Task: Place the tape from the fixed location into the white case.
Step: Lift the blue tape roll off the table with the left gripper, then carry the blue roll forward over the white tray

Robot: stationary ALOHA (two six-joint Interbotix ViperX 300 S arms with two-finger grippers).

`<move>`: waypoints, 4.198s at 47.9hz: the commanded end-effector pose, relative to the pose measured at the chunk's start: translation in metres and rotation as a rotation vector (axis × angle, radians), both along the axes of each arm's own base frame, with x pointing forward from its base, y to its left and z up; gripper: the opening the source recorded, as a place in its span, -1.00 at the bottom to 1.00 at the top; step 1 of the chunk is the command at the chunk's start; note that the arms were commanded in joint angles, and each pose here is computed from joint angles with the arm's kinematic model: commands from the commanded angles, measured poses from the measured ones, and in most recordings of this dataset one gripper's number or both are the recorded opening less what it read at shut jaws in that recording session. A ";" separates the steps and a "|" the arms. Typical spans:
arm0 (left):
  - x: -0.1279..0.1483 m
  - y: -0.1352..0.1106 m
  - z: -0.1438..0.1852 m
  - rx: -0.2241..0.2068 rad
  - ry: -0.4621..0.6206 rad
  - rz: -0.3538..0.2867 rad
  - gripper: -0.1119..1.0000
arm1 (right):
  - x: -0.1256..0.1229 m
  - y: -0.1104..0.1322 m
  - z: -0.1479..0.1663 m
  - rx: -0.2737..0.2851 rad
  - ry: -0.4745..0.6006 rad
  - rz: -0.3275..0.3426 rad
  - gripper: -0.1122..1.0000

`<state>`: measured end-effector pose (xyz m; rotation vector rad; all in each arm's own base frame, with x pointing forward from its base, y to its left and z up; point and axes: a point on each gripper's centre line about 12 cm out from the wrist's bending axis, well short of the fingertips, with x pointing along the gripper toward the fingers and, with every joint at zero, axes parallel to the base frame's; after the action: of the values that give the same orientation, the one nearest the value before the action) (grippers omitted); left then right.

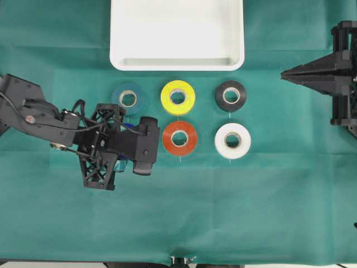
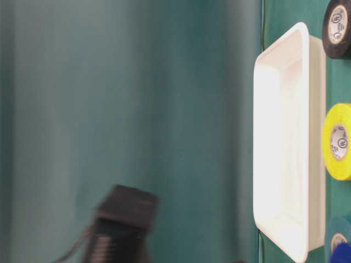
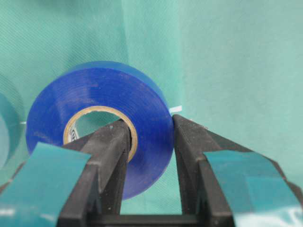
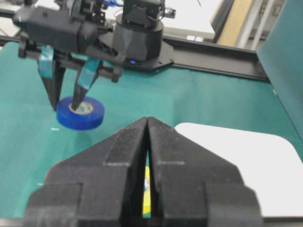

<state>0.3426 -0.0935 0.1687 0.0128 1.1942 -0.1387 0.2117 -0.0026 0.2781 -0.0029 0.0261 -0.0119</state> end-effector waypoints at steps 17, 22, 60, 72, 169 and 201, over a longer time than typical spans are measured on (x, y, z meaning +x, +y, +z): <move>-0.001 -0.001 0.089 -0.017 -0.073 -0.005 -0.37 | 0.003 0.000 0.009 -0.003 -0.023 -0.001 -0.80; -0.004 0.000 0.111 -0.021 -0.099 -0.007 -0.37 | 0.003 0.000 0.010 -0.003 -0.025 -0.001 -0.80; -0.013 0.004 0.168 -0.012 -0.095 -0.005 -0.37 | 0.003 0.000 0.010 0.001 -0.023 -0.002 -0.80; -0.013 0.004 0.167 -0.011 -0.096 -0.005 -0.37 | 0.003 0.000 0.011 0.001 -0.026 -0.002 -0.80; -0.022 0.161 0.169 0.060 -0.108 0.370 -0.37 | 0.003 0.000 0.008 -0.003 -0.005 -0.001 -0.80; 0.017 0.169 0.159 0.091 -0.152 0.308 -0.37 | 0.003 0.000 0.008 -0.003 -0.003 -0.001 -0.80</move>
<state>0.3508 0.0731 0.3106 -0.1026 1.0954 0.1879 0.2119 -0.0026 0.2750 -0.0042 0.0506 -0.0118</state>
